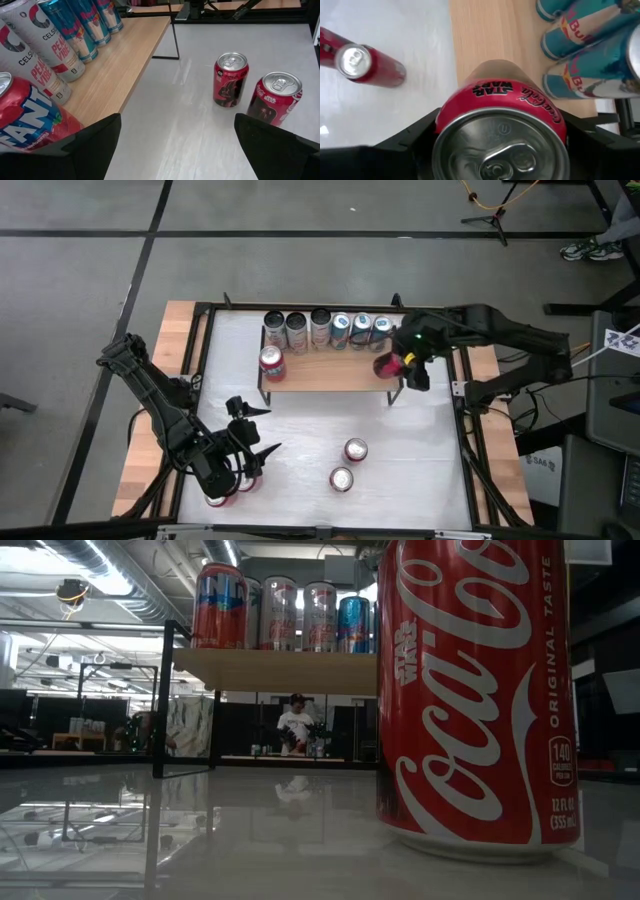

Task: Place canned beverage on shelf
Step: Put the right red soda can on the shelf aligned with the blue soda can

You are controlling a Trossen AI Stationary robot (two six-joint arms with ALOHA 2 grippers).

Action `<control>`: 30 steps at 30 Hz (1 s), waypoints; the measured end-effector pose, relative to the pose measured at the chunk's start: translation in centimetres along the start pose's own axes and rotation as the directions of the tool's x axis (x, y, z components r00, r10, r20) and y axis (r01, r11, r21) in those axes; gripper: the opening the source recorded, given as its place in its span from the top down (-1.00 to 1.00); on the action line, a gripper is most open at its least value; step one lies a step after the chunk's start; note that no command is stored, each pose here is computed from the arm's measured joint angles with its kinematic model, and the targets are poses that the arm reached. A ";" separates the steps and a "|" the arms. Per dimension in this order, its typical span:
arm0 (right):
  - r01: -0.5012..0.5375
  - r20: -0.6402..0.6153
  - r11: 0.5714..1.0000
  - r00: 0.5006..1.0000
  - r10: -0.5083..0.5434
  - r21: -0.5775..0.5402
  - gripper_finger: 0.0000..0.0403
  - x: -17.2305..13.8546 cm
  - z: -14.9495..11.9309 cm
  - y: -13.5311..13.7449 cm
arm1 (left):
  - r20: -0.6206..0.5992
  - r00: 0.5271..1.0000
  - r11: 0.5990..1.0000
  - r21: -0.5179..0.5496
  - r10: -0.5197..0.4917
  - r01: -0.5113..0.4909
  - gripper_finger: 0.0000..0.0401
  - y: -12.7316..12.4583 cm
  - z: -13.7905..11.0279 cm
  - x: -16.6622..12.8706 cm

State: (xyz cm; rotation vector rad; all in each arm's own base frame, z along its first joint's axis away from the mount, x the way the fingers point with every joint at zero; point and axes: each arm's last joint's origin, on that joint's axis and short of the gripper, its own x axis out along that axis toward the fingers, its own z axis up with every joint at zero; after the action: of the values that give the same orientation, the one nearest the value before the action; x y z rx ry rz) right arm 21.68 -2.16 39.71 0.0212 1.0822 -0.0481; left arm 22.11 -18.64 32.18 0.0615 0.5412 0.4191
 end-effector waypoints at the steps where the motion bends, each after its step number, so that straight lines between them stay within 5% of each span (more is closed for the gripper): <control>1: 0.001 -0.009 1.000 1.000 -0.001 -0.010 -0.49 0.3 0.2 -0.1 | 0.000 1.000 1.000 0.000 0.000 0.000 -0.90 0.0 0.0 0.0; 17: -0.028 -0.223 0.996 0.975 0.009 -0.082 -0.49 4.2 1.1 -0.4 | 0.000 1.000 1.000 -0.001 0.000 0.000 -0.90 0.0 0.0 0.0; 30: -0.028 -0.227 0.995 0.974 0.005 -0.098 -0.49 4.3 1.1 -0.4 | 0.000 1.000 1.000 -0.001 0.000 0.000 -0.90 0.0 0.0 0.0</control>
State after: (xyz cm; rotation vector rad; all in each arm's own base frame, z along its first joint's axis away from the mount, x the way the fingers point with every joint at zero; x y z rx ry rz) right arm 24.68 -2.77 36.44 -0.0565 1.3112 0.0248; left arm 22.11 -18.64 32.18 0.0601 0.5412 0.4192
